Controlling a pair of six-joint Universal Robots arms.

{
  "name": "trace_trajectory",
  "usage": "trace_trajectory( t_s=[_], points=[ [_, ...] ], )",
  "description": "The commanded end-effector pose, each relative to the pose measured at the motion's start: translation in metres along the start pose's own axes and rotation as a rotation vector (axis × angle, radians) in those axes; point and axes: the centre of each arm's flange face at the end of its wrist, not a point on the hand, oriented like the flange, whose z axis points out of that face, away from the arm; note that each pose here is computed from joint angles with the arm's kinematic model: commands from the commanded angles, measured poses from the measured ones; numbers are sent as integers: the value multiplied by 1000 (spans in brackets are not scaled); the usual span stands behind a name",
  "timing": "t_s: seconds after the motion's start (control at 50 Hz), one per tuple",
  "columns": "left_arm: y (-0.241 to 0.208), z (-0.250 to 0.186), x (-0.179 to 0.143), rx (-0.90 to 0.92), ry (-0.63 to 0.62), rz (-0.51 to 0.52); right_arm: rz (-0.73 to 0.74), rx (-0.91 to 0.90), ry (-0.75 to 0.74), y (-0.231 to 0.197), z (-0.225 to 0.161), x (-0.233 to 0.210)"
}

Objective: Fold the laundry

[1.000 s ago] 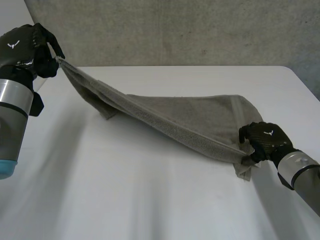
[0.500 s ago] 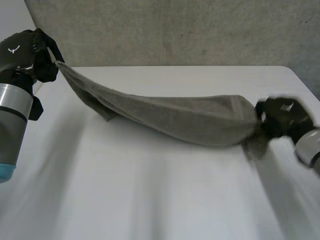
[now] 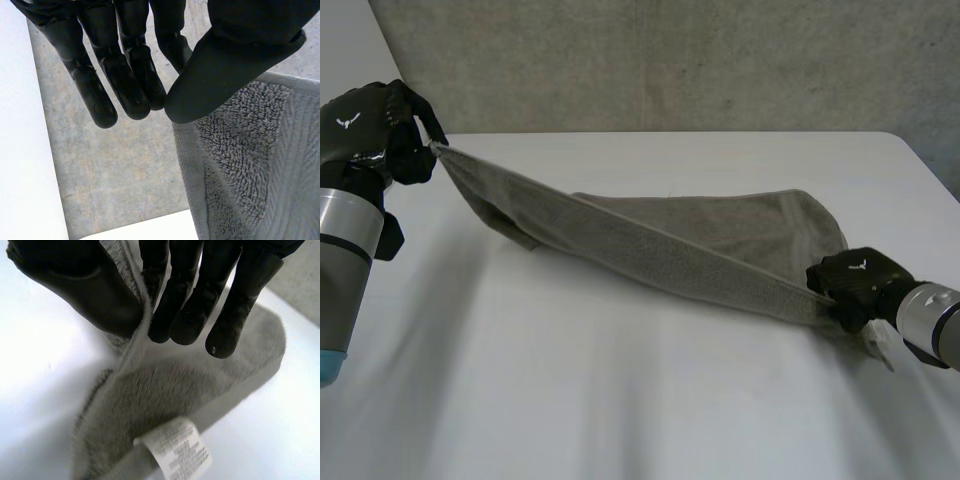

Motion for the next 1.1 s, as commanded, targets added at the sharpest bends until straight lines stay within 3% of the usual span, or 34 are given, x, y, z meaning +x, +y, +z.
trace_trajectory(
  t_s=[0.02,0.32,0.58,0.68,0.9,1.02,1.1],
  points=[
    [1,2,-2,-1,-5,1,1,-14,25,6,3,3],
    [5,2,-2,-12,-6,1,31,-33,28,15,-1,-1],
    [7,-2,-2,-29,-7,2,14,21,144,0,-18,34],
    [7,-13,-1,-40,-3,10,-41,136,310,-37,-57,69],
    [-23,-34,-6,-12,32,23,-163,328,405,-112,-141,95],
    [-31,-40,-4,-37,56,24,-167,322,393,-128,-153,102],
    [-25,-38,-6,-61,49,46,-92,227,313,-112,-126,117]
  ],
)
